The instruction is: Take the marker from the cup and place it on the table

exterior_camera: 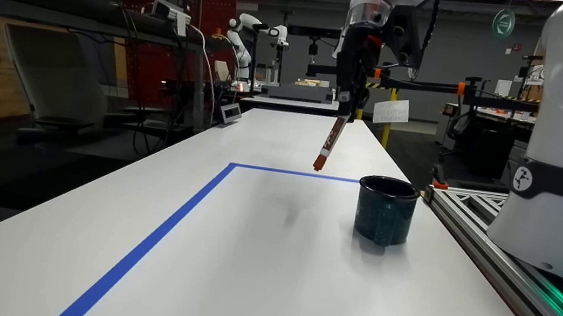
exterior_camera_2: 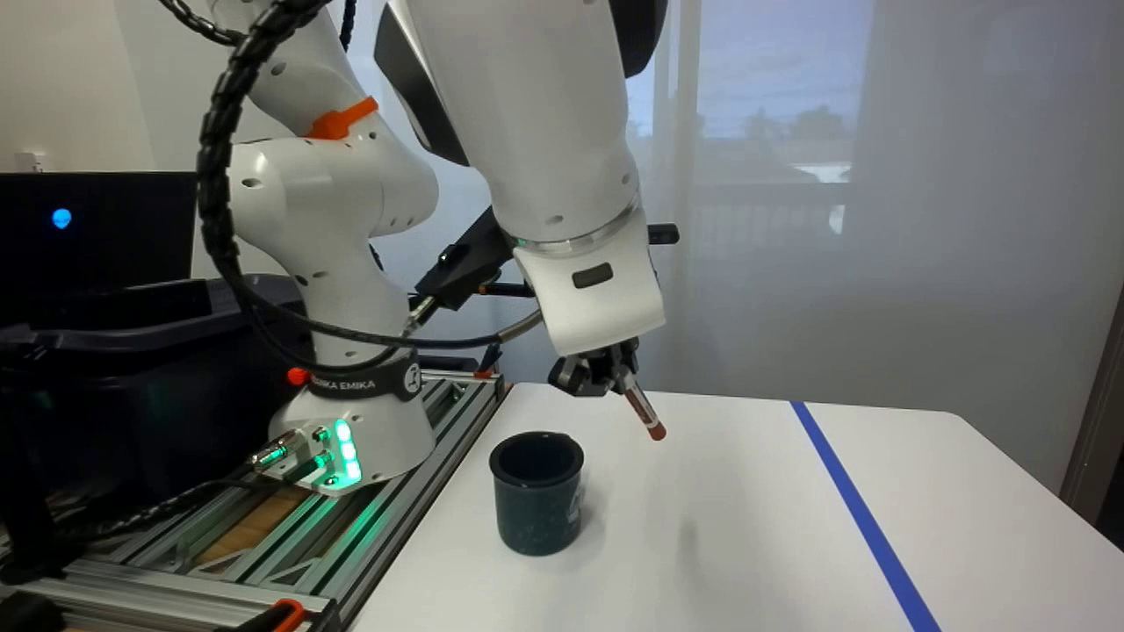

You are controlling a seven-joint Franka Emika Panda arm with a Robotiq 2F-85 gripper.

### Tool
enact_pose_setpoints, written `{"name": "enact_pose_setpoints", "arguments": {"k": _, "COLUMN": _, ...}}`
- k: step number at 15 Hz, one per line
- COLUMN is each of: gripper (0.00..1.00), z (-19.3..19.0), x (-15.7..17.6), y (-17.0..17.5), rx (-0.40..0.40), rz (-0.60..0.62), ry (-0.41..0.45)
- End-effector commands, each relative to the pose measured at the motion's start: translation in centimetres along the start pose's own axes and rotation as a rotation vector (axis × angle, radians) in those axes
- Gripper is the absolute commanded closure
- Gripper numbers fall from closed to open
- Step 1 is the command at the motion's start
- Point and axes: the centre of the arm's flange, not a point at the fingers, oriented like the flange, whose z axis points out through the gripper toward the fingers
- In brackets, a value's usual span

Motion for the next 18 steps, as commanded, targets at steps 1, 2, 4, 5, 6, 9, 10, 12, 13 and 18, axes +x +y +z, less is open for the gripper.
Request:
{"name": "enact_pose_setpoints", "arguments": {"k": 1, "gripper": 0.94, "z": 3.9, "x": 1.0, "y": 0.3, "rx": 0.014, "rz": 0.005, "ry": -0.037}}
{"name": "enact_pose_setpoints", "arguments": {"k": 2, "gripper": 0.94, "z": 4.8, "x": 1.2, "y": 0.3, "rx": -0.002, "rz": 0.009, "ry": -0.067}}
{"name": "enact_pose_setpoints", "arguments": {"k": 4, "gripper": 0.94, "z": 6.4, "x": 1.6, "y": 0.1, "rx": -0.040, "rz": 0.013, "ry": -0.115}}
{"name": "enact_pose_setpoints", "arguments": {"k": 5, "gripper": 0.94, "z": 7.2, "x": 1.8, "y": 0.1, "rx": -0.058, "rz": 0.014, "ry": -0.139}}
{"name": "enact_pose_setpoints", "arguments": {"k": 6, "gripper": 0.94, "z": 7.8, "x": 1.9, "y": 0.2, "rx": -0.069, "rz": 0.014, "ry": -0.162}}
{"name": "enact_pose_setpoints", "arguments": {"k": 9, "gripper": 0.94, "z": 9.5, "x": 2.4, "y": 0.6, "rx": -0.120, "rz": 0.035, "ry": -0.212}}
{"name": "enact_pose_setpoints", "arguments": {"k": 10, "gripper": 0.94, "z": 9.9, "x": 2.6, "y": 0.8, "rx": -0.131, "rz": 0.044, "ry": -0.222}}
{"name": "enact_pose_setpoints", "arguments": {"k": 12, "gripper": 0.94, "z": 10.5, "x": 3.1, "y": 1.1, "rx": -0.163, "rz": 0.069, "ry": -0.232}}
{"name": "enact_pose_setpoints", "arguments": {"k": 13, "gripper": 0.94, "z": 10.7, "x": 3.4, "y": 1.3, "rx": -0.180, "rz": 0.081, "ry": -0.236}}
{"name": "enact_pose_setpoints", "arguments": {"k": 18, "gripper": 0.94, "z": 10.8, "x": 5.0, "y": 2.0, "rx": -0.271, "rz": 0.139, "ry": -0.215}}
